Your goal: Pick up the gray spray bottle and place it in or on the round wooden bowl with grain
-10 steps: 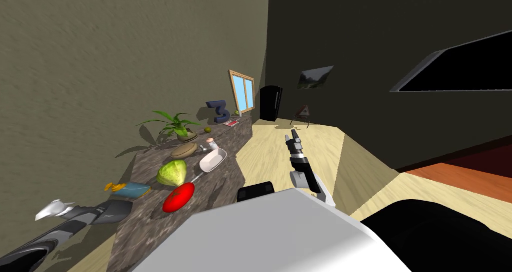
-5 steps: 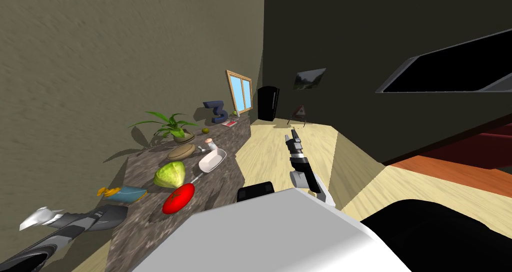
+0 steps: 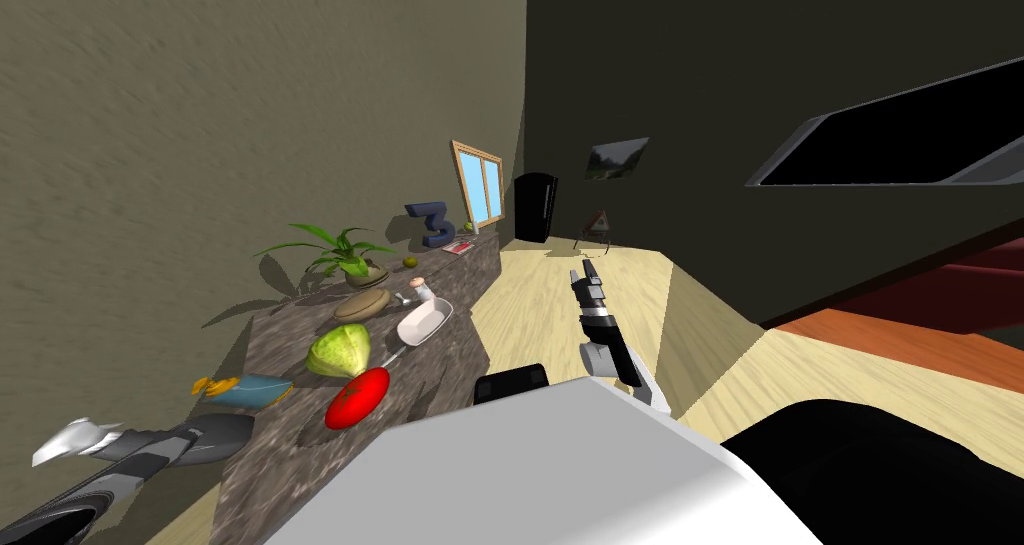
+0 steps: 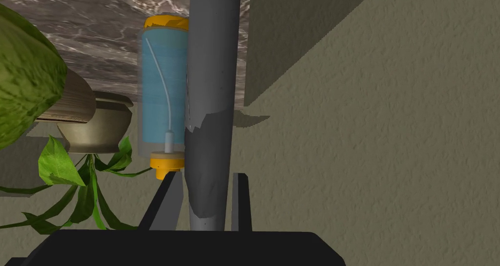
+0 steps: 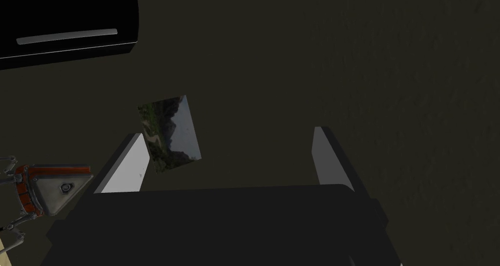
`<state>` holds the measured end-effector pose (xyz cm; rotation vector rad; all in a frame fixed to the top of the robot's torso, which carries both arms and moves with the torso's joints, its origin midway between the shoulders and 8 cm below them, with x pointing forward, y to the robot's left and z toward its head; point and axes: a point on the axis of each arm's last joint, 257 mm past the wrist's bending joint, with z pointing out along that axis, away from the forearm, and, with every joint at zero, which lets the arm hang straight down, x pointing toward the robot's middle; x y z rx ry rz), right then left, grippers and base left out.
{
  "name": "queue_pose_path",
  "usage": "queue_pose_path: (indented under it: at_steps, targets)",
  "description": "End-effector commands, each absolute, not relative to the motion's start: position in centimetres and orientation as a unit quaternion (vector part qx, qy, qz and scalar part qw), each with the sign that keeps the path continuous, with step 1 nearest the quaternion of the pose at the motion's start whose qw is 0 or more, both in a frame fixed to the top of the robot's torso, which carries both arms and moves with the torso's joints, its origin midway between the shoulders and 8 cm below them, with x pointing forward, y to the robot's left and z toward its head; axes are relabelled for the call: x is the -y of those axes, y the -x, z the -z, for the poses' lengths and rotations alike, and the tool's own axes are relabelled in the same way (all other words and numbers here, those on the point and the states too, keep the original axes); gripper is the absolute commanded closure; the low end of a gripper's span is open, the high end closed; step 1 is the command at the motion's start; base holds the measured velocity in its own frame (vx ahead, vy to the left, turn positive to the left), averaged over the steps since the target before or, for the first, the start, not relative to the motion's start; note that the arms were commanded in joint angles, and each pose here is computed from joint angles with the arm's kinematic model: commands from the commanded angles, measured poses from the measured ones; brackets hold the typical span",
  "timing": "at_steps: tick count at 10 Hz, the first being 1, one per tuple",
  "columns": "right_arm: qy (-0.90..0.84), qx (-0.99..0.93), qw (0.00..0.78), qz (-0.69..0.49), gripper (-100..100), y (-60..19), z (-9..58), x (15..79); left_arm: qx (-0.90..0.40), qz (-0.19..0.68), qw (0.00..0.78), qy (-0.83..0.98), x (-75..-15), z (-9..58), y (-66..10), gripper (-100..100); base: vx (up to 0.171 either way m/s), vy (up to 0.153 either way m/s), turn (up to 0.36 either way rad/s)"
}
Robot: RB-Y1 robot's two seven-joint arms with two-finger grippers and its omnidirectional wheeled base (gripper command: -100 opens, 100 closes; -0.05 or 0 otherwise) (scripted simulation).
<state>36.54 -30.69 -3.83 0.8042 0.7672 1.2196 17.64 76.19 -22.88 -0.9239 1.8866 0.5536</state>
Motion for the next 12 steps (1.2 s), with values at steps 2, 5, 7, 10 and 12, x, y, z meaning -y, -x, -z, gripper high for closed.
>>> queue_pose_path:
  at_steps: [2,5,7,10,12]
  targets:
    - [-0.358,-0.342,0.679,-0.543,0,-36.5,3.8,30.7,-0.768,-0.225,0.466,0.376,-76.2,22.9,-17.6,100,0.000,0.000,0.000]
    - [-0.358,-0.342,0.679,-0.543,0,-36.5,3.8,30.7,-0.768,-0.225,0.466,0.376,-76.2,22.9,-17.6,0,0.000,0.000,0.000]
    - [-0.358,-0.341,0.678,-0.543,0,-36.5,3.8,30.7,-0.760,-0.234,0.467,0.388,-76.8,22.0,-17.8,100,-0.005,-0.149,0.113]
    - [-0.358,-0.341,0.678,-0.543,0,-36.5,3.8,30.7,-0.745,-0.249,0.465,0.409,-78.3,20.5,-17.4,100,0.001,-0.186,0.024]
    - [-0.358,-0.341,0.678,-0.543,0,-36.5,3.8,30.7,-0.734,-0.260,0.462,0.425,-79.5,19.2,-17.0,100,0.031,-0.115,-0.050]
